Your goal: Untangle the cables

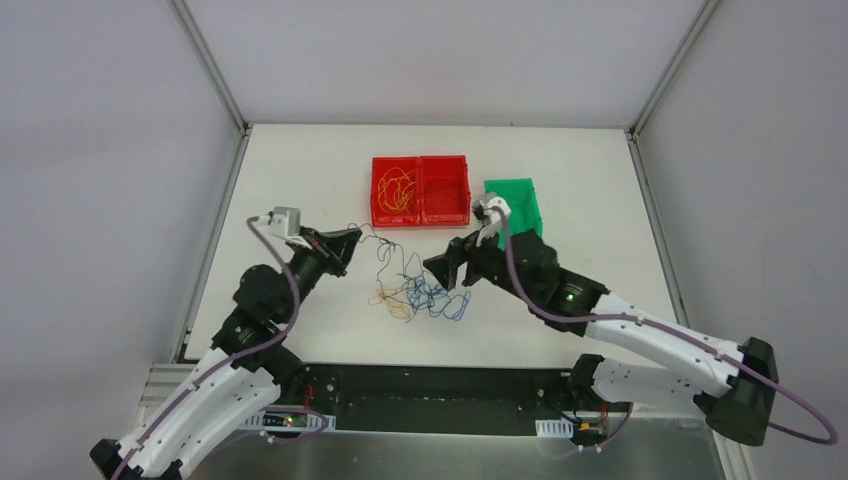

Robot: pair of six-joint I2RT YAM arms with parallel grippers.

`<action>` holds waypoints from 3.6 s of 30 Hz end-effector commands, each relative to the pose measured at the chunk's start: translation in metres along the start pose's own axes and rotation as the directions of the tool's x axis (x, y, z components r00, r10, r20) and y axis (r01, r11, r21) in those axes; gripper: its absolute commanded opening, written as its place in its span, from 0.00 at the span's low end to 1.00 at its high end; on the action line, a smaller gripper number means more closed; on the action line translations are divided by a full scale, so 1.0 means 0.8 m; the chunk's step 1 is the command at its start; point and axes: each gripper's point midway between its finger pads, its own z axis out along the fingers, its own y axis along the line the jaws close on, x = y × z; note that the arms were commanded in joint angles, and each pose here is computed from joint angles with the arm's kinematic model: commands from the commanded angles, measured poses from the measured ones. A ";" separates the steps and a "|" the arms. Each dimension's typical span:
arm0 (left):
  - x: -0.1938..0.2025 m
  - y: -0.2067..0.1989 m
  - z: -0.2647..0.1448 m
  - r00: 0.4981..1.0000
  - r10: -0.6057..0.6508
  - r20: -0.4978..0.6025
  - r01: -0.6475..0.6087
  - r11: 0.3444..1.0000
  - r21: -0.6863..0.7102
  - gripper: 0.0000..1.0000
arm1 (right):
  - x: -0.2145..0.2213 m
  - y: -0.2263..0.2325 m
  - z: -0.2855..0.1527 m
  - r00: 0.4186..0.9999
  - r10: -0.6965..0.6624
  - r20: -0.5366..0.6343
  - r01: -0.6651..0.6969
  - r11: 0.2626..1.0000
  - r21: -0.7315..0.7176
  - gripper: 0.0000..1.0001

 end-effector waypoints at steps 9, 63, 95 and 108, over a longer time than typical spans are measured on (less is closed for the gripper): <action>-0.103 0.006 -0.093 0.897 -0.071 0.436 0.057 0.997 0.045 0.00 | 0.102 -0.032 0.091 0.980 -0.146 -0.135 0.149 0.989 0.010 0.73; -0.012 -0.082 -0.004 0.995 0.064 0.077 -0.086 0.942 0.325 0.00 | 0.013 0.028 0.038 0.980 -0.044 -0.193 0.043 0.999 -0.010 0.00; 0.022 -0.147 -0.002 0.996 0.038 -0.084 0.018 0.816 0.578 0.00 | 0.050 0.019 0.067 0.996 -0.048 -0.077 0.043 0.997 -0.067 0.43; 0.026 -0.096 0.016 0.997 0.033 -0.066 -0.006 0.928 0.373 0.82 | 0.001 0.021 0.029 0.998 0.068 0.002 -0.068 0.998 -0.016 0.00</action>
